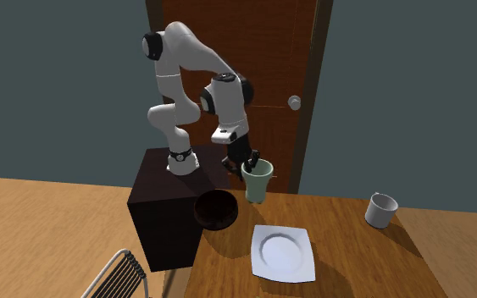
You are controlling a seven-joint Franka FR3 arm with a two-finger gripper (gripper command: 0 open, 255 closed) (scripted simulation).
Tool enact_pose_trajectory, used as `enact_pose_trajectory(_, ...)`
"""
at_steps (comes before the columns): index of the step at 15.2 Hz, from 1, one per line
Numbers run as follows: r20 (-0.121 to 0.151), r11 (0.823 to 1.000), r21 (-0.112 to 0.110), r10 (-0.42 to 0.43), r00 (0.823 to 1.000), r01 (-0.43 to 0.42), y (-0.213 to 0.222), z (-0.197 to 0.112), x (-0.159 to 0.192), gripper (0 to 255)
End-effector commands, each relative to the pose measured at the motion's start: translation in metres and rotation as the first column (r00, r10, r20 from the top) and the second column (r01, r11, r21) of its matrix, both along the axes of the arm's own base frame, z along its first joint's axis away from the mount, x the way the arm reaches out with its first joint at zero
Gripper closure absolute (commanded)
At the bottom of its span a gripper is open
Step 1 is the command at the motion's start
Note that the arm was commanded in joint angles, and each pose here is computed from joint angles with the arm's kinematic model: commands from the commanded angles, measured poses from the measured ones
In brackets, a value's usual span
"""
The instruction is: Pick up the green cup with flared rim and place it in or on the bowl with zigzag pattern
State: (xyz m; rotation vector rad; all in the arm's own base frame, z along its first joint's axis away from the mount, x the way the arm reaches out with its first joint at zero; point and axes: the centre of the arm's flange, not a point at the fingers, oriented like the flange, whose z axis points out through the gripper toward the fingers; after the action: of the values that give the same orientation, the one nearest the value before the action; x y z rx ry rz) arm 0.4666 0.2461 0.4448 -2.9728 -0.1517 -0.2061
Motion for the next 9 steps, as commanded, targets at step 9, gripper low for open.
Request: enact_pose_trajectory(9,0.000,1.000,0.000,0.000,1.000,0.000,-0.012,0.049,-0.001,255)
